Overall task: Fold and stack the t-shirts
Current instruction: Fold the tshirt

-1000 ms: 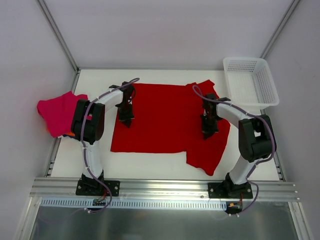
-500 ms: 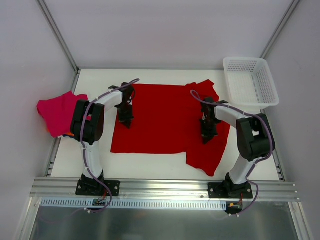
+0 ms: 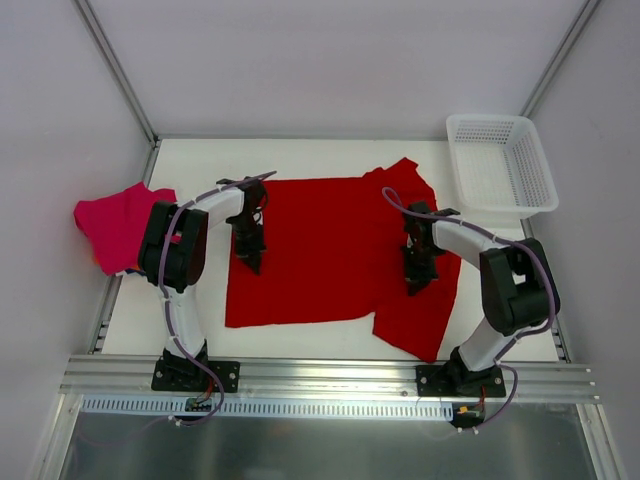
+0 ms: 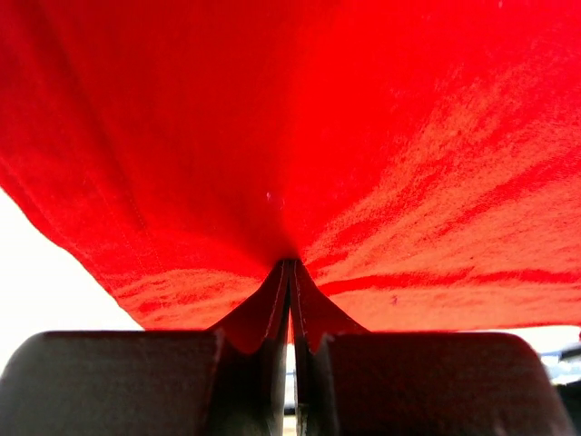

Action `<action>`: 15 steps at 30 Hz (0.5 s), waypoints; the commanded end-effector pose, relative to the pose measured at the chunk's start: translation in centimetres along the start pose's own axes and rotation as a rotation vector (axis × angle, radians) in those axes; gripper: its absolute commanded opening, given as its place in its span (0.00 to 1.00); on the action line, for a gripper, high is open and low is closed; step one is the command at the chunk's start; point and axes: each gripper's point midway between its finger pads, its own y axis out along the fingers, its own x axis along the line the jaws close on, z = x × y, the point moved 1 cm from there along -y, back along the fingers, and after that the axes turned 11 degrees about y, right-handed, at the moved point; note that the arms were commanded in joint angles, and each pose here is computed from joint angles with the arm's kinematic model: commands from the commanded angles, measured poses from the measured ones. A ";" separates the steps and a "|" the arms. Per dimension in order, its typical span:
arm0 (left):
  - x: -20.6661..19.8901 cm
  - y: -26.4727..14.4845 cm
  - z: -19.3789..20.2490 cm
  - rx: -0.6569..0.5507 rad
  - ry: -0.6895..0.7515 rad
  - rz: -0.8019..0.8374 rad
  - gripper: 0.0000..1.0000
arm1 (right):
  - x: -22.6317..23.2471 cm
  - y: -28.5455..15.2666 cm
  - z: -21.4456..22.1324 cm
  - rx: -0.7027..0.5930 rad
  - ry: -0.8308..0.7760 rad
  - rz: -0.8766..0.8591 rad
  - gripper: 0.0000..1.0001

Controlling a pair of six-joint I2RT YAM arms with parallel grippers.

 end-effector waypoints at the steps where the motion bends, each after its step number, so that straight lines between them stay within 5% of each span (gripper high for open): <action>1: 1.1 1.7 3.8 0.144 -0.022 -0.055 0.00 | -0.3 -1.0 1.5 0.012 0.014 0.000 0.01; 9: 1.8 0.9 4.4 0.145 -0.037 -0.099 0.00 | -0.6 -1.2 2.8 0.023 0.010 0.001 0.00; 15: 1.0 -4.2 -0.3 -0.050 -0.054 -0.117 0.00 | 1.7 -6.8 -1.3 -0.144 -0.001 -0.069 0.01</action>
